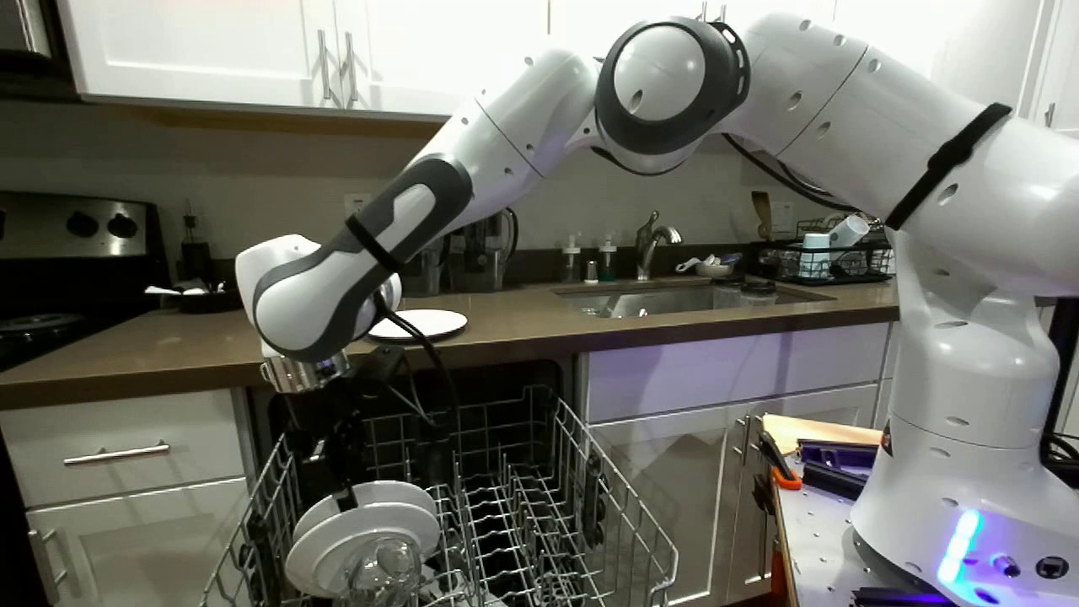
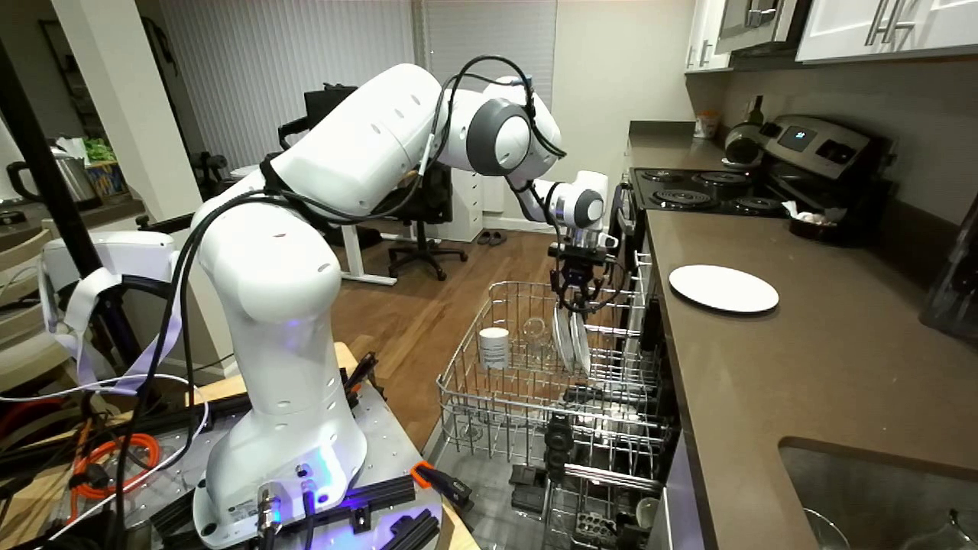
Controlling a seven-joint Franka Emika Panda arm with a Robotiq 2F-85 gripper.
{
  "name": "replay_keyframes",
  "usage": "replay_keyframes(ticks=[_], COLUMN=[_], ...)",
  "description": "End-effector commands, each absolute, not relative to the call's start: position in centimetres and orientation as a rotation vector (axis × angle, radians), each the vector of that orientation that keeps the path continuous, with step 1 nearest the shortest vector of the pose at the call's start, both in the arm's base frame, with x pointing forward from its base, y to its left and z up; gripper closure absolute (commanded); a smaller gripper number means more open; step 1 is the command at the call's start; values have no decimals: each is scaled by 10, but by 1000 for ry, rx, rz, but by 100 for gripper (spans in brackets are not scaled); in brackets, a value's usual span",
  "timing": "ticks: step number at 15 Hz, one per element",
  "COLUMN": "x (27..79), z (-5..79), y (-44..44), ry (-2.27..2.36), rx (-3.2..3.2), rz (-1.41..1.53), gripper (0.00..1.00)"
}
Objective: Move the plate from the left side of the dishwasher to the right side.
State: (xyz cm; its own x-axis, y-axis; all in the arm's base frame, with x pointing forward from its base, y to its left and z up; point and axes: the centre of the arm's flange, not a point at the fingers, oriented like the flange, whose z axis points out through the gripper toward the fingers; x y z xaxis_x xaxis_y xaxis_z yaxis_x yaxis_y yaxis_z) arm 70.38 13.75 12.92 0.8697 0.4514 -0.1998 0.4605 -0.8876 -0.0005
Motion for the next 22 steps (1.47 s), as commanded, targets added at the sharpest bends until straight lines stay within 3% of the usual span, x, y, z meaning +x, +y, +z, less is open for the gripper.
replay_keyframes(ticks=[1, 4, 7, 22], x=[707, 706, 706, 703], z=[130, 131, 135, 254], y=[131, 128, 123, 115], ry=[767, 775, 780, 781], rx=[3042, 3044, 3047, 2964], rz=[-290, -290, -287, -269], gripper=[74, 91, 95, 92])
